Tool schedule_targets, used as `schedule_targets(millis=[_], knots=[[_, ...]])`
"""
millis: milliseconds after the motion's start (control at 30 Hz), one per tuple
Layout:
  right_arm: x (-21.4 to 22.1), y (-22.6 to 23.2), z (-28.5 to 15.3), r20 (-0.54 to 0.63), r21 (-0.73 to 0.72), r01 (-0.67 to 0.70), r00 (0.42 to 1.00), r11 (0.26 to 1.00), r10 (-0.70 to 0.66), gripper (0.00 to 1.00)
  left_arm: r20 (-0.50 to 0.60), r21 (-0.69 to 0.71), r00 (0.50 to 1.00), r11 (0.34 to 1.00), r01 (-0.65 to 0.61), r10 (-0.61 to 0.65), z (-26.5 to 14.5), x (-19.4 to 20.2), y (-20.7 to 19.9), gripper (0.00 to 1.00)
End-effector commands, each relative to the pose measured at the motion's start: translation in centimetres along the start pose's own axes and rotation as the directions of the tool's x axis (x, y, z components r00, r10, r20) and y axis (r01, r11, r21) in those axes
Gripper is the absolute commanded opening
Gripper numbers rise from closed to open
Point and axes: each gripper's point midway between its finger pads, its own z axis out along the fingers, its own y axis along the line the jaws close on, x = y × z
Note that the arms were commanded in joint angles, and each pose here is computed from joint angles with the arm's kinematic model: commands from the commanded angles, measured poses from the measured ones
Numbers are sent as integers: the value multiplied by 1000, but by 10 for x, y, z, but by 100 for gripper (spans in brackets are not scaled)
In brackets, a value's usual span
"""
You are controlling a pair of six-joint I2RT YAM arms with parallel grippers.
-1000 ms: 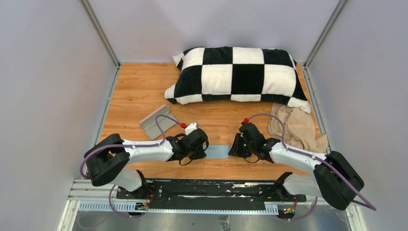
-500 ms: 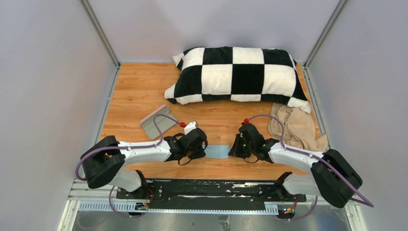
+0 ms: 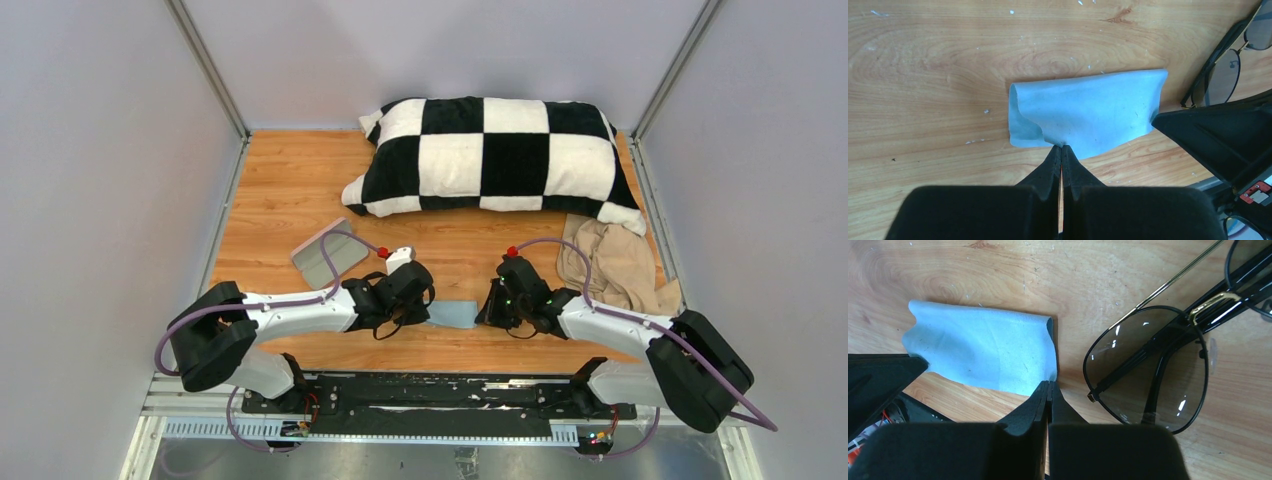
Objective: Organize the sunglasses
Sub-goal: Fold the glasses cleaning cloth at the center of the board.
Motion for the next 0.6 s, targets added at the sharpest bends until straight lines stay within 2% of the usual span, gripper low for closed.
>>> schedule_targets(millis=[0, 567], knots=[[-2, 1, -3, 2, 6, 23, 1000, 1000, -23, 0, 55, -26, 998, 999, -30, 31, -2, -10, 4, 0], [-9, 12, -5, 19, -16, 42, 999, 999, -42, 0, 46, -60, 998, 997, -45, 48, -2, -15, 14, 0]])
